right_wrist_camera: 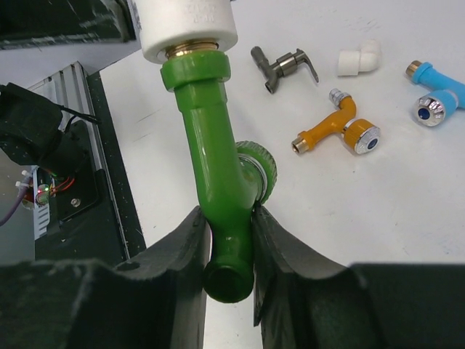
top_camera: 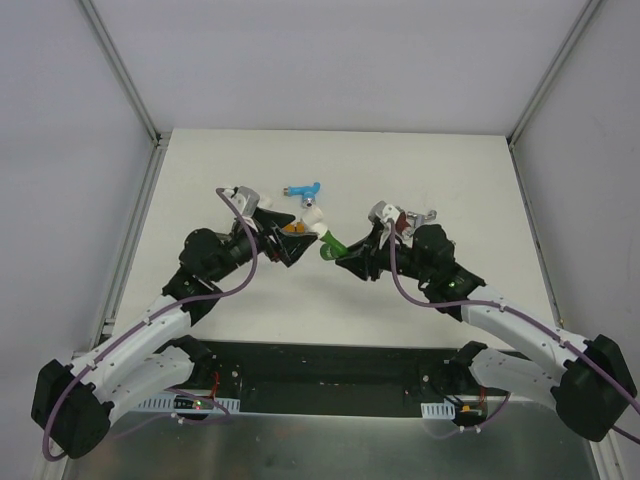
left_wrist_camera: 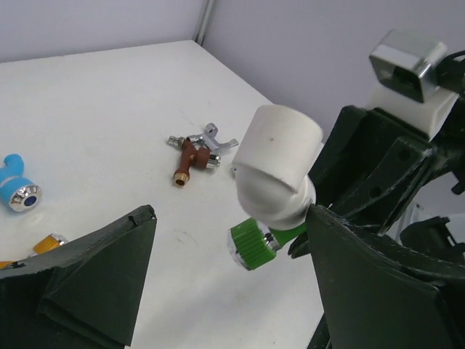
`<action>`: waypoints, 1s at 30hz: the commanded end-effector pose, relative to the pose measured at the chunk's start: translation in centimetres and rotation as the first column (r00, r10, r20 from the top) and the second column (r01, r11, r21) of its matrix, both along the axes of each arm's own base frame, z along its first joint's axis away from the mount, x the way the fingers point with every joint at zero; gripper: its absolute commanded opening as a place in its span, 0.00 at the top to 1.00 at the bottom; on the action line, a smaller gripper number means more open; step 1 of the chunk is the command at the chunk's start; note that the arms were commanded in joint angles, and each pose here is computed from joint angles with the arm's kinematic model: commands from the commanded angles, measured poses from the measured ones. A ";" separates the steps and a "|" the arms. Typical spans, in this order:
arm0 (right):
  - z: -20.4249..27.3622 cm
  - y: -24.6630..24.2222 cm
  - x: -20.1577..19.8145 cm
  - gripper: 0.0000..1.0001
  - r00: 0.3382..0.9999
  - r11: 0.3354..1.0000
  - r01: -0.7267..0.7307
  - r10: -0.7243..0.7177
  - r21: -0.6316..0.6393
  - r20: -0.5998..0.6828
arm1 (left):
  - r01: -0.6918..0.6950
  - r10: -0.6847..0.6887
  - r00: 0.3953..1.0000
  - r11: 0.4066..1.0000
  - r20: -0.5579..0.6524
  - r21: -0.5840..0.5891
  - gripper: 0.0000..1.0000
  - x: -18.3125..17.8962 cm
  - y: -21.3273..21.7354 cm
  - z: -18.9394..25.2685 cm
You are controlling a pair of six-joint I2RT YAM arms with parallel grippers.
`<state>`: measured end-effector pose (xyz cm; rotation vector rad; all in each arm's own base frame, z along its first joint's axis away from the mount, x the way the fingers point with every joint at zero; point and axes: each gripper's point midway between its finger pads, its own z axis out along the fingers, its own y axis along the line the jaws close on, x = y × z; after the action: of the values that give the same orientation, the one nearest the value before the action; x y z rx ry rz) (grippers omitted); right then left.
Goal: Install the water faucets
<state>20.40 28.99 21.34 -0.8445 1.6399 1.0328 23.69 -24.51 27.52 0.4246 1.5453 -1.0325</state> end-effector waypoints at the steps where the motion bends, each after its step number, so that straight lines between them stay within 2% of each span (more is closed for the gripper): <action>1: 4.3 1.5 0.7 1.00 0.998 0.993 0.009 -0.017 0.121 0.063 | 0.009 0.005 0.998 0.977 0.065 -0.213 0.13 -0.3 0.1 5.0; 8: 5.1 2.4 0.2 1.00 0.998 0.986 -0.028 0.019 0.162 0.055 | 0.057 -0.043 0.998 0.960 0.055 -0.275 0.14 0.4 -1.3 4.5; 12: 5.5 2.6 -0.5 1.00 0.998 0.979 -0.061 0.056 0.194 0.032 | 0.097 -0.084 0.995 0.951 0.057 -0.295 0.21 0.4 -2.1 4.2; 14: 5.5 2.8 -0.9 1.00 0.997 0.975 -0.077 0.076 0.210 0.012 | 0.119 -0.100 0.992 0.945 0.079 -0.306 0.34 0.2 -2.2 4.3; 15: 5.6 2.9 -1.0 1.00 0.996 0.972 -0.086 0.090 0.220 -0.006 | 0.122 -0.097 0.991 0.941 0.095 -0.317 0.44 0.1 -2.1 4.5; 16: 5.6 3.1 -1.5 1.00 0.992 0.966 -0.118 0.127 0.230 -0.025 | 0.132 -0.098 0.988 0.936 0.116 -0.327 0.55 -0.1 -2.0 4.8; 19: 6.0 3.1 -1.9 1.00 0.971 0.943 -0.167 0.208 0.288 -0.117 | 0.186 -0.115 0.969 0.922 0.220 -0.339 1.00 -1.2 -1.8 6.0; 23: 6.5 2.8 -0.8 1.00 0.921 0.913 -0.165 0.278 0.372 -0.274 | 0.282 -0.173 0.926 0.909 0.336 -0.308 1.00 -3.4 -1.8 6.5; 27: 6.7 3.1 0.4 1.00 0.883 0.897 -0.134 0.301 0.421 -0.359 | 0.236 -0.127 0.938 0.916 0.322 -0.325 1.00 -3.0 -1.2 6.3; 28: 6.6 3.0 1.1 0.96 0.891 0.900 -0.109 0.278 0.423 -0.360 | 0.192 -0.094 0.955 0.919 0.281 -0.344 1.00 -2.3 -0.9 6.0; 30: 6.1 2.9 2.1 0.74 0.926 0.910 -0.088 0.225 0.406 -0.303 | 0.074 -0.009 0.985 0.925 0.173 -0.372 1.00 -0.6 -0.1 5.5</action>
<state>19.67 32.08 22.28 -0.6488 1.7690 1.6500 23.33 -26.09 30.40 0.3278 1.2430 -1.3011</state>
